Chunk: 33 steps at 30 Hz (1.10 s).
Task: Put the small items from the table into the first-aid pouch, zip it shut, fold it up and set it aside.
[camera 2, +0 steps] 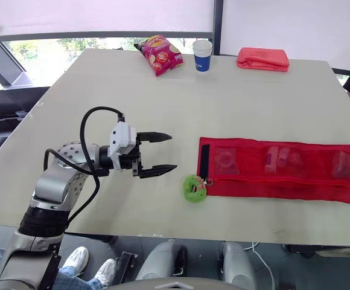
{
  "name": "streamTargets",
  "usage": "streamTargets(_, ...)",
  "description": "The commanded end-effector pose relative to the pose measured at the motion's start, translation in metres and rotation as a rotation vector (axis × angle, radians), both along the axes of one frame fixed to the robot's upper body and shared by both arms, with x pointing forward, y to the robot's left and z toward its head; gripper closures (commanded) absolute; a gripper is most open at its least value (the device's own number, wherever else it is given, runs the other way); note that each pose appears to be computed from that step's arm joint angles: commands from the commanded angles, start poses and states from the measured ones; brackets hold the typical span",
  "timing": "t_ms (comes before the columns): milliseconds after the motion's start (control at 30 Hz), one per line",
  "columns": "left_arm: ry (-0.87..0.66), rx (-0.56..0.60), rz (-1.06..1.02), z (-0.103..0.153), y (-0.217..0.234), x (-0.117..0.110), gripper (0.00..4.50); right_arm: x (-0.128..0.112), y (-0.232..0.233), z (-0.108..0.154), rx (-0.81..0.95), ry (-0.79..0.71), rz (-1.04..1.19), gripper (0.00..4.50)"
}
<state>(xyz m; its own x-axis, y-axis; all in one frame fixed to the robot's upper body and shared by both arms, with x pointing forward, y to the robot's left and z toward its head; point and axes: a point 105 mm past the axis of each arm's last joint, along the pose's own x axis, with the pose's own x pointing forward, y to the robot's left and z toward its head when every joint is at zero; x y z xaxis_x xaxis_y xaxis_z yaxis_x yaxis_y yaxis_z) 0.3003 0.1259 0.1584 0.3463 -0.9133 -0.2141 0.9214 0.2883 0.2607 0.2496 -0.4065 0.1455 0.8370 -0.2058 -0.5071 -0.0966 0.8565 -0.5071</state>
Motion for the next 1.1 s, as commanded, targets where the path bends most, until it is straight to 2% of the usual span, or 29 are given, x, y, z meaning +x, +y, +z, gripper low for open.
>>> streamTargets(33, 0.011, -0.017, 0.068, 0.008, 0.007, 0.009, 0.0, -0.001, 0.01, 0.038, 0.011, -0.131, 0.097, 0.07)
streamTargets(133, 0.065, -0.013, 0.137, 0.002, 0.012, 0.019, 0.0, -0.005, 0.025, 0.055, 0.106, -0.234, 0.175, 0.07)
streamTargets(267, 0.318, -0.113, 0.2, -0.007, 0.001, 0.03, 0.0, -0.009, 0.089, 0.072, 0.275, -0.361, 0.43, 0.07)
streamTargets(333, 0.465, -0.182, 0.209, -0.008, -0.011, 0.034, 0.0, -0.013, 0.122, 0.068, 0.359, -0.349, 0.544, 0.07)
streamTargets(567, 0.668, -0.19, 0.3, -0.027, -0.044, 0.061, 0.0, -0.025, 0.206, 0.071, 0.498, -0.385, 0.827, 0.07)
streamTargets(833, 0.674, -0.034, 0.381, -0.067, -0.076, 0.08, 0.0, -0.039, 0.24, 0.077, 0.593, -0.389, 0.927, 0.07)
streamTargets(933, 0.683, -0.027, 0.353, -0.072, -0.089, 0.079, 0.0, -0.044, 0.247, 0.074, 0.606, -0.379, 0.93, 0.07)
streamTargets(1067, 0.689, 0.054, 0.252, -0.085, -0.107, 0.065, 0.0, -0.044, 0.246, 0.075, 0.605, -0.393, 0.915, 0.07)
streamTargets(1100, 0.683, 0.085, 0.237, -0.09, -0.109, 0.062, 0.25, -0.043, 0.246, 0.075, 0.604, -0.395, 0.914, 0.0)
